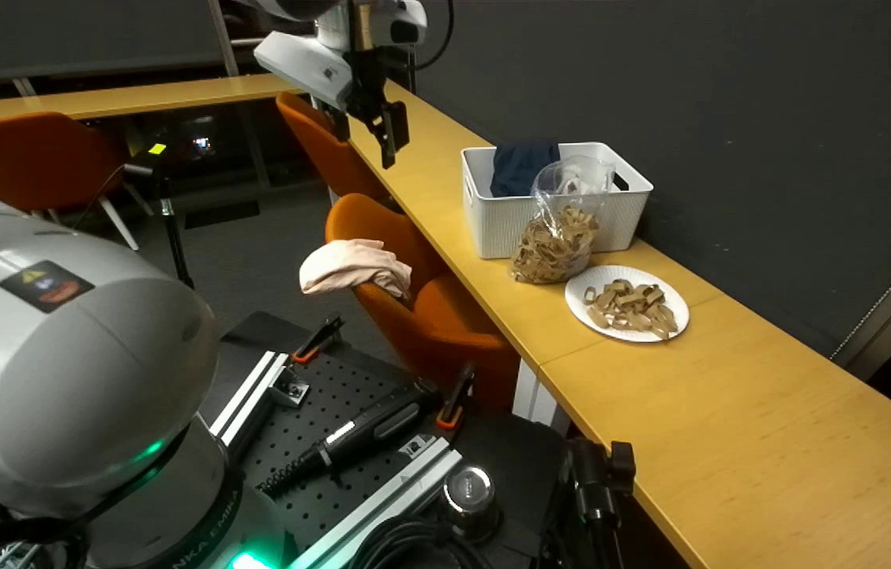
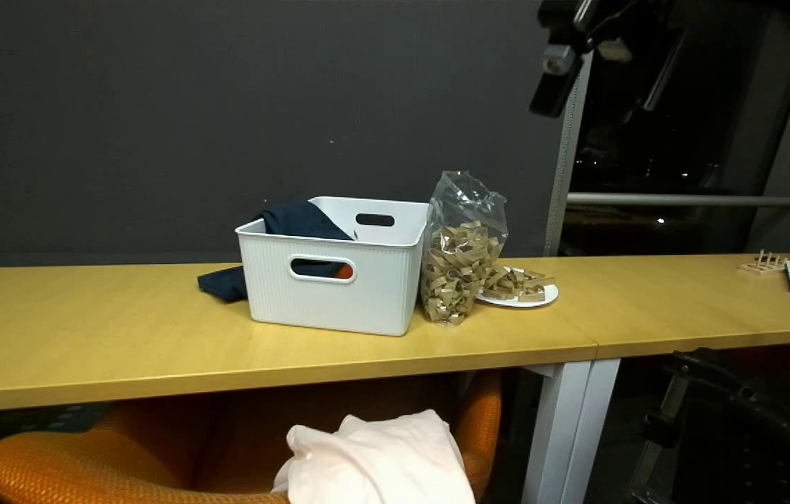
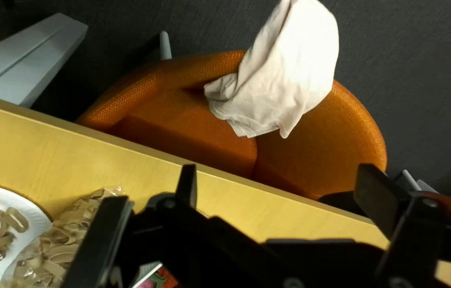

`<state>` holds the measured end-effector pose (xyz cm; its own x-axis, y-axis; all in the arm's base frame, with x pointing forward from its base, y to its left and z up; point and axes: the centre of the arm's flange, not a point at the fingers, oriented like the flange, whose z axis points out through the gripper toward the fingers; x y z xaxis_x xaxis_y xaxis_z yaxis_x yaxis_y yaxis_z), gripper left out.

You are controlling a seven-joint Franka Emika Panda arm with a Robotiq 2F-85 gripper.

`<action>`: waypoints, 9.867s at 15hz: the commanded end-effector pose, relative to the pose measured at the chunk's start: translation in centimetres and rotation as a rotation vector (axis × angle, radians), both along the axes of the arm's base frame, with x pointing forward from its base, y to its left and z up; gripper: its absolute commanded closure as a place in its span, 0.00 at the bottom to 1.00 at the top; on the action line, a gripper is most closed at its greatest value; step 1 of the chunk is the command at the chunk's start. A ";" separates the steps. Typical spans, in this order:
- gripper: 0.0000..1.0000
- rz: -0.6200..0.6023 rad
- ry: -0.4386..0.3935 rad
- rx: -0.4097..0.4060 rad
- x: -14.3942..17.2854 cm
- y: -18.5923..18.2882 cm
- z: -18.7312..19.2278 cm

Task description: Put the pink shirt into the basket then take the blue shirt out

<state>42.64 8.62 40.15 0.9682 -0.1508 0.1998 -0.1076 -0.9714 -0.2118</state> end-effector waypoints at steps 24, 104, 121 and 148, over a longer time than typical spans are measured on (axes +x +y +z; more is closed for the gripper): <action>0.35 0.104 0.254 0.135 11.8 10.2 -27.8; 0.00 0.047 -0.175 -0.352 45.6 -2.8 -15.8; 0.32 0.164 -0.500 -0.620 46.9 0.6 -19.6; 0.42 0.152 -0.594 -0.433 48.7 4.5 -20.8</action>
<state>84.02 12.01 20.88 0.6975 0.1874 0.6917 0.0308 -0.9722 0.2323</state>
